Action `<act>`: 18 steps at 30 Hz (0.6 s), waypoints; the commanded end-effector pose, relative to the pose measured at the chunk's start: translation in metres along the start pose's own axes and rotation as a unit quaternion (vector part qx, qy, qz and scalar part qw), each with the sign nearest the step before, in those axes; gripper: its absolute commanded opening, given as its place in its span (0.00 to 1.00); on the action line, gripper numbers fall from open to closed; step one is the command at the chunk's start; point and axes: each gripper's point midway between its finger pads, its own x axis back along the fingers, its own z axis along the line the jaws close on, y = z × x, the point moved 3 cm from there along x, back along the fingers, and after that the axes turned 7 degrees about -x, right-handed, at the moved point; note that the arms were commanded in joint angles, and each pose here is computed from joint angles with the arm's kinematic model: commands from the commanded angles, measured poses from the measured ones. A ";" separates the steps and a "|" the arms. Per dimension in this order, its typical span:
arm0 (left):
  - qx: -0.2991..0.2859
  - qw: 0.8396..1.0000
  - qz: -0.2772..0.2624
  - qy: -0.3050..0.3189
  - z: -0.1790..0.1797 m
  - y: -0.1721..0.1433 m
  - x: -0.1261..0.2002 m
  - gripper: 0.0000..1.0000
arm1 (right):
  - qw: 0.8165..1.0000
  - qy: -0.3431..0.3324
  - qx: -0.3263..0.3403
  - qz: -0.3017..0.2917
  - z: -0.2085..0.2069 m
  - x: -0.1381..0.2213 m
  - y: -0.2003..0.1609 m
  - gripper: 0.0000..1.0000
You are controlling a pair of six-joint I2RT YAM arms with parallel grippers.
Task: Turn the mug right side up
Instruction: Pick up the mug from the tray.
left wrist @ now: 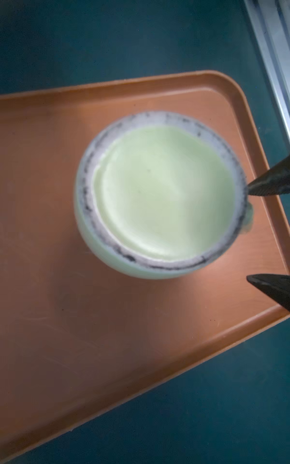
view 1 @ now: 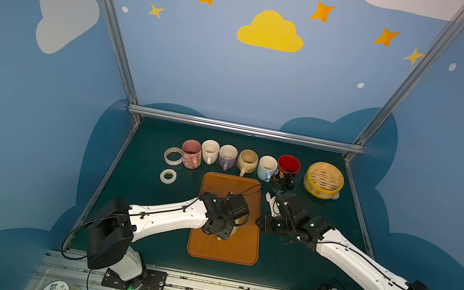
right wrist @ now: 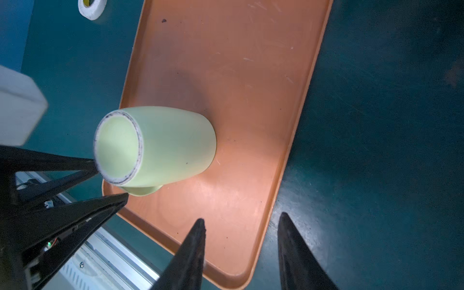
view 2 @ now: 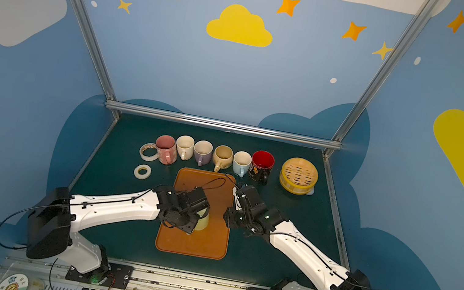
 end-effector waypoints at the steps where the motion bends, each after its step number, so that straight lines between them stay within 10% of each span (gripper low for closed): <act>1: 0.002 0.999 -0.007 0.035 0.007 0.006 0.000 0.51 | 1.000 0.000 0.005 0.002 -0.004 0.004 -0.005 0.42; 18: -0.020 0.997 0.007 0.072 0.001 0.017 -0.025 0.25 | 1.000 0.005 0.000 -0.002 -0.010 0.008 -0.005 0.42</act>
